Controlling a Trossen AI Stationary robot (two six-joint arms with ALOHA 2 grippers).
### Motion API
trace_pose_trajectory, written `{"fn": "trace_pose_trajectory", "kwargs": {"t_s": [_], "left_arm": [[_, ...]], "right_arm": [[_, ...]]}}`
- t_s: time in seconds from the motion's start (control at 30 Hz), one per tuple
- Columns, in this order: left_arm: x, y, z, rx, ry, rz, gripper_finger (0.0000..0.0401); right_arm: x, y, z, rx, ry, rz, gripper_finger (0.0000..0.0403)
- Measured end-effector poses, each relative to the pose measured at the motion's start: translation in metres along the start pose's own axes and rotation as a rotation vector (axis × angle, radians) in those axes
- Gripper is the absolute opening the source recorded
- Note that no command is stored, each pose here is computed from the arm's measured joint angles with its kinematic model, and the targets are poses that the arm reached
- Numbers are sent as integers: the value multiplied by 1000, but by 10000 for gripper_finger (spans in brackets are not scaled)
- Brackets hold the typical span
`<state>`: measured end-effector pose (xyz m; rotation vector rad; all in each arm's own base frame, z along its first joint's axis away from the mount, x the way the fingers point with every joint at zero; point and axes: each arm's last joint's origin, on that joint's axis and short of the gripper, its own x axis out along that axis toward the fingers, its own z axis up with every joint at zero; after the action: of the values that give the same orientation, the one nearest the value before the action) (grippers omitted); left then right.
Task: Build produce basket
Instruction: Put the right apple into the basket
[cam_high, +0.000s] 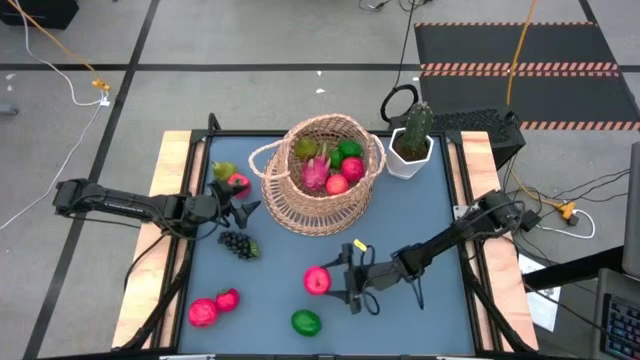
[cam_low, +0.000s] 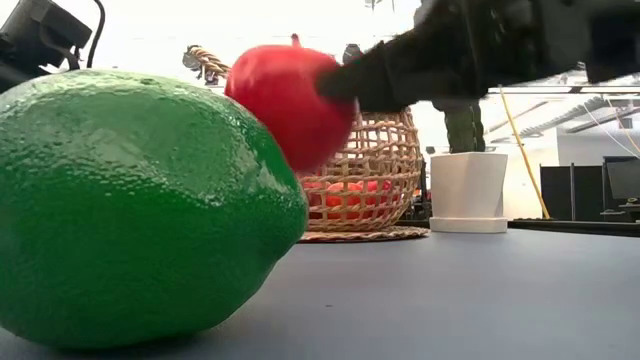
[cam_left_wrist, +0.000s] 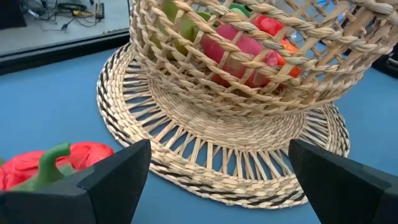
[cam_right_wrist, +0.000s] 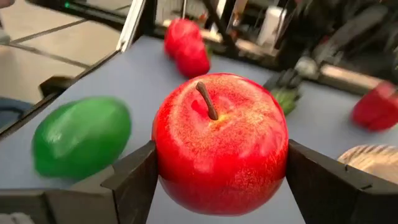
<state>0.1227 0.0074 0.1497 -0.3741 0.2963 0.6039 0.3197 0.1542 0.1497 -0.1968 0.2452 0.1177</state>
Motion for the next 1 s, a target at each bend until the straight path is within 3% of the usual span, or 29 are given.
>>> {"fn": "trace_pose_trajectory", "kwargs": {"t_s": [0.13,0.3,0.43,0.57,0.67,0.73,0.87,1.0], "left_arm": [[0,0,-1,-10,5,-4,381],[0,0,-1,-40,5,-3,381],[-1,-1,-2,-51,15,-10,381],[-3,-3,-5,-48,35,-31,381],[-4,-5,-9,-41,54,-49,381],[-4,-3,-15,-33,68,-55,381],[-3,-2,-24,-30,82,-64,381],[-2,-3,-27,-15,103,-56,381]], "right_arm": [[-9,-8,32,-97,-84,-99,299],[-20,-35,93,-181,-139,-345,299],[-10,-77,137,-229,10,-464,299],[0,-139,163,-229,167,-657,299],[-5,-189,165,-191,257,-806,299],[-9,-217,156,-128,300,-848,299],[-18,-255,122,32,460,-793,301],[-15,-272,104,119,495,-722,319]]}}
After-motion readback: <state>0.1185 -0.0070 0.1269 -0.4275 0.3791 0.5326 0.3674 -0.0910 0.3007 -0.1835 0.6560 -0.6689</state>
